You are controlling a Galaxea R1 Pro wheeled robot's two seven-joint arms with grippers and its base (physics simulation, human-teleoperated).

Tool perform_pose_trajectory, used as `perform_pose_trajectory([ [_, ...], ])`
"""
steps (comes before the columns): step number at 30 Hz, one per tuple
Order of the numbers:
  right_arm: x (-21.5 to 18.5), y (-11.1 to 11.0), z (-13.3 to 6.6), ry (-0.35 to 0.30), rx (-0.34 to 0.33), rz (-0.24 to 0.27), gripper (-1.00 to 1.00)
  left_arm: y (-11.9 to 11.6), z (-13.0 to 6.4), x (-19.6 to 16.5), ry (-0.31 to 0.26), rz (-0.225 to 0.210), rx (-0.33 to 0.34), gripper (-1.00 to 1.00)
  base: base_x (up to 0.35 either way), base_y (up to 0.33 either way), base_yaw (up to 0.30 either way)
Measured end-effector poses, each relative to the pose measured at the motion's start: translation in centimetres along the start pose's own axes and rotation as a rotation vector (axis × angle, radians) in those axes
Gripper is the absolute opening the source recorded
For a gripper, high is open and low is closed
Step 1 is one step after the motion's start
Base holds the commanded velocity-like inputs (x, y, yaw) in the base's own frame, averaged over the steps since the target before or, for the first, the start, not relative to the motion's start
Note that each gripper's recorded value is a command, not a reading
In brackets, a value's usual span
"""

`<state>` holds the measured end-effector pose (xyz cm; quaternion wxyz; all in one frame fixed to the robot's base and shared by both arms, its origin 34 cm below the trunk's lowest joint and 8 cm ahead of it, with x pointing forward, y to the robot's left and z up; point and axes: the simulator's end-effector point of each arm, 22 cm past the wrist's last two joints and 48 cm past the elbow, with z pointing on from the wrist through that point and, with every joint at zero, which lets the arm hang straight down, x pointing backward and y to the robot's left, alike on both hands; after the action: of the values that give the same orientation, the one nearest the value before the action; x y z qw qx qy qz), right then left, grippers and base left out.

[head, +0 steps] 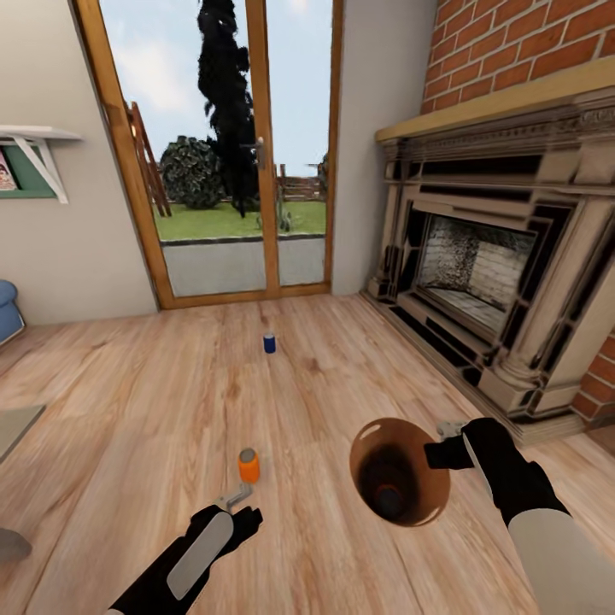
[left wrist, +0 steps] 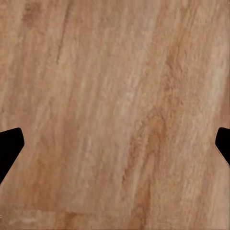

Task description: Put the three can of soda from the living room inside the tash can in the kitchen.

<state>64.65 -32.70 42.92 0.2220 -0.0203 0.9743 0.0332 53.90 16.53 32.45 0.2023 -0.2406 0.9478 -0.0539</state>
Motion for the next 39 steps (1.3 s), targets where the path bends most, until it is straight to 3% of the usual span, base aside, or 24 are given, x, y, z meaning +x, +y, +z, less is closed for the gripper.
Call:
perform_pose_trajectory([
  [11, -0.6, 0.1, -0.6, -0.013, 0.001, 0.000, -1.00, 0.7, 0.4, 0.3, 0.009, -0.002, -0.013, 1.00, 0.336, 0.070, -0.004],
  [16, -0.1, 0.1, -0.9, 0.019, 0.005, 0.016, -1.00, 1.0, 0.5, 0.3, 0.011, -0.001, -0.020, 1.00, 0.345, -0.063, -0.007],
  [31, -0.8, 0.3, -2.0, -0.034, 0.012, -0.002, -1.00, 1.6, 0.6, 0.3, 0.013, 0.001, -0.034, 1.00, 0.345, -0.079, -0.001],
  [39, -0.7, 0.4, -2.1, -0.036, 0.011, -0.005, -1.00, 3.0, 1.0, -0.2, -0.018, 0.053, -0.079, 1.00, 0.343, -0.018, 0.000],
])
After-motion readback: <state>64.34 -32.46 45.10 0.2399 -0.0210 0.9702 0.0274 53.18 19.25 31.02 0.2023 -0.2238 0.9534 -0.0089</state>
